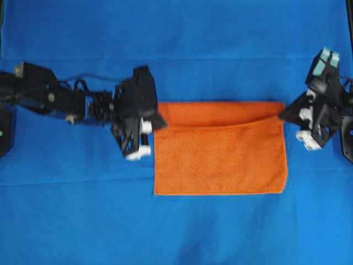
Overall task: Fold the orange towel.
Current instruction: 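Grasp far corners and pull them toward the near edge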
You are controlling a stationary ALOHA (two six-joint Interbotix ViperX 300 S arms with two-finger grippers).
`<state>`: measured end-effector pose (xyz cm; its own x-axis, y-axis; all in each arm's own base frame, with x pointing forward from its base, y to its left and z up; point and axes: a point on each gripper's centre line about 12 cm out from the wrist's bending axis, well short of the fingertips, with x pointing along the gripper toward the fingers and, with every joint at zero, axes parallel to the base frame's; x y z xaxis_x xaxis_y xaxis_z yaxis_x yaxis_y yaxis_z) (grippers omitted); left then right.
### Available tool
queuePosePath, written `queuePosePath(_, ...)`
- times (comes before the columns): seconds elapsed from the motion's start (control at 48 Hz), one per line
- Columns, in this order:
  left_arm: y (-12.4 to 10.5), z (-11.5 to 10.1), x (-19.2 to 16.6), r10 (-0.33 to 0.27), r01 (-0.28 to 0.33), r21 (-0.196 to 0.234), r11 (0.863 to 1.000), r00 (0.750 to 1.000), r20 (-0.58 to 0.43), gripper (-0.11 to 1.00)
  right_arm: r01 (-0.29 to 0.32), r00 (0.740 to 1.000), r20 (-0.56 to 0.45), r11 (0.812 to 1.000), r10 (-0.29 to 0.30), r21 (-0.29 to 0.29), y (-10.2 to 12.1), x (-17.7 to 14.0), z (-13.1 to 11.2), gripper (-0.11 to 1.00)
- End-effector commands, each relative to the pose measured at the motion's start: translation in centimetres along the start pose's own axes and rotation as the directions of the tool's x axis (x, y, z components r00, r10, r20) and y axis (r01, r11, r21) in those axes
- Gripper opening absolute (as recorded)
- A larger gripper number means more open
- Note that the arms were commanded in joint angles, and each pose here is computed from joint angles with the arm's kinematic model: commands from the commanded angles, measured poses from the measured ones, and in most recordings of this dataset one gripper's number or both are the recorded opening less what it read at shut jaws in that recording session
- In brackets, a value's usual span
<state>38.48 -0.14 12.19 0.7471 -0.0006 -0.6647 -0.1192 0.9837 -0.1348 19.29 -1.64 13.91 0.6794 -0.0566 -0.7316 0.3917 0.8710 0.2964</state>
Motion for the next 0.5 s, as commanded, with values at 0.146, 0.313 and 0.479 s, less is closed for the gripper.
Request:
queuePosePath(0.146, -6.1, -0.1, -0.7, -0.122, 0.122, -0.024, 0.992, 0.992, 0.011, 0.01, -0.143, 0.986, -0.092, 0.989, 0.139, -0.041, 4.0, -0.7, -2.4, 0.01)
queuePosePath(0.313, -8.9, -0.9, -0.7, -0.174, 0.174, -0.024, 0.984, 0.985, -0.009, 0.01, -0.186, 0.972, -0.155, 0.982, 0.178, -0.037, 5.6, -0.6, -3.9, 0.01)
queuePosePath(0.479, -10.5, -1.7, -0.7, -0.203, 0.203, 0.002, 0.979, 0.979, -0.03, 0.01, -0.229, 0.959, -0.18, 0.972, 0.217, -0.048, 7.1, 0.0, -4.6, 0.01)
